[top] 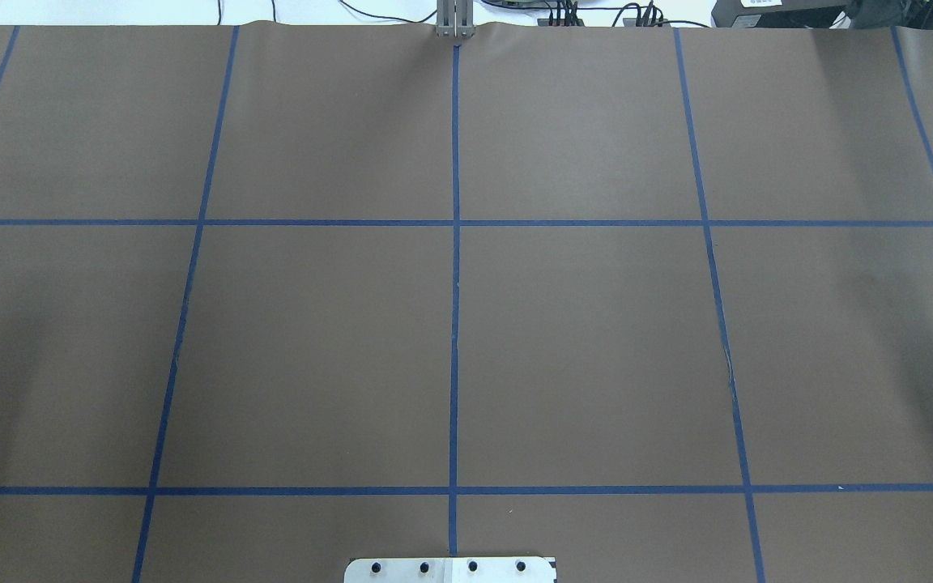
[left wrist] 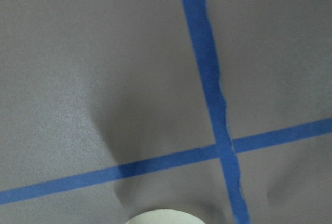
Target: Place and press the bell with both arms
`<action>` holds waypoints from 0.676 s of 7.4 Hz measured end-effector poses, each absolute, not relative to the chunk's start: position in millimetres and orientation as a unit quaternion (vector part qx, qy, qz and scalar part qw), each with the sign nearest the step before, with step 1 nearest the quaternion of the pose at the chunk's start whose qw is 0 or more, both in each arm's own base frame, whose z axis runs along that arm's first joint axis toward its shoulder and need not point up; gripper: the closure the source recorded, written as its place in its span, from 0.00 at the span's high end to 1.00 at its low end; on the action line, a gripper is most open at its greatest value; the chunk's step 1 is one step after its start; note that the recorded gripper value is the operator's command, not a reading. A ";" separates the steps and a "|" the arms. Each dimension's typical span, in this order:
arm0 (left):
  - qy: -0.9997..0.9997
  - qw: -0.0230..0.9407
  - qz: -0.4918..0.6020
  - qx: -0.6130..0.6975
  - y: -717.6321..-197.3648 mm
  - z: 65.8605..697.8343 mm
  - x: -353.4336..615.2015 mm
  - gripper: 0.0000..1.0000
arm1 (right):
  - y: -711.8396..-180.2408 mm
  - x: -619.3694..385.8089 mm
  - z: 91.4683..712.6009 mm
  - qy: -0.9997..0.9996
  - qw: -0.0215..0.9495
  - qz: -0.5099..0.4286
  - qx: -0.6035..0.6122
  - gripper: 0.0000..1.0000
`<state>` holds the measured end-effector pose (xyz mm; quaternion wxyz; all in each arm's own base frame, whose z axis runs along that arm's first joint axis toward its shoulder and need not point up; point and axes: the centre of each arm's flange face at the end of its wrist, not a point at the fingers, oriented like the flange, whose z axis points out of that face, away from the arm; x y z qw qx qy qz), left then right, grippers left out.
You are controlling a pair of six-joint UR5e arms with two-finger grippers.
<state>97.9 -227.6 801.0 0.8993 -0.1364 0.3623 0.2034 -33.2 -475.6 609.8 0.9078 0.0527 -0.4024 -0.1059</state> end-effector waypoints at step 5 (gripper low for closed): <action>0.373 0.901 0.175 -0.136 -199.4 803.1 94.1 0.99 | -476.0 -33.6 610.0 -0.402 0.908 -0.106 0.053 1.00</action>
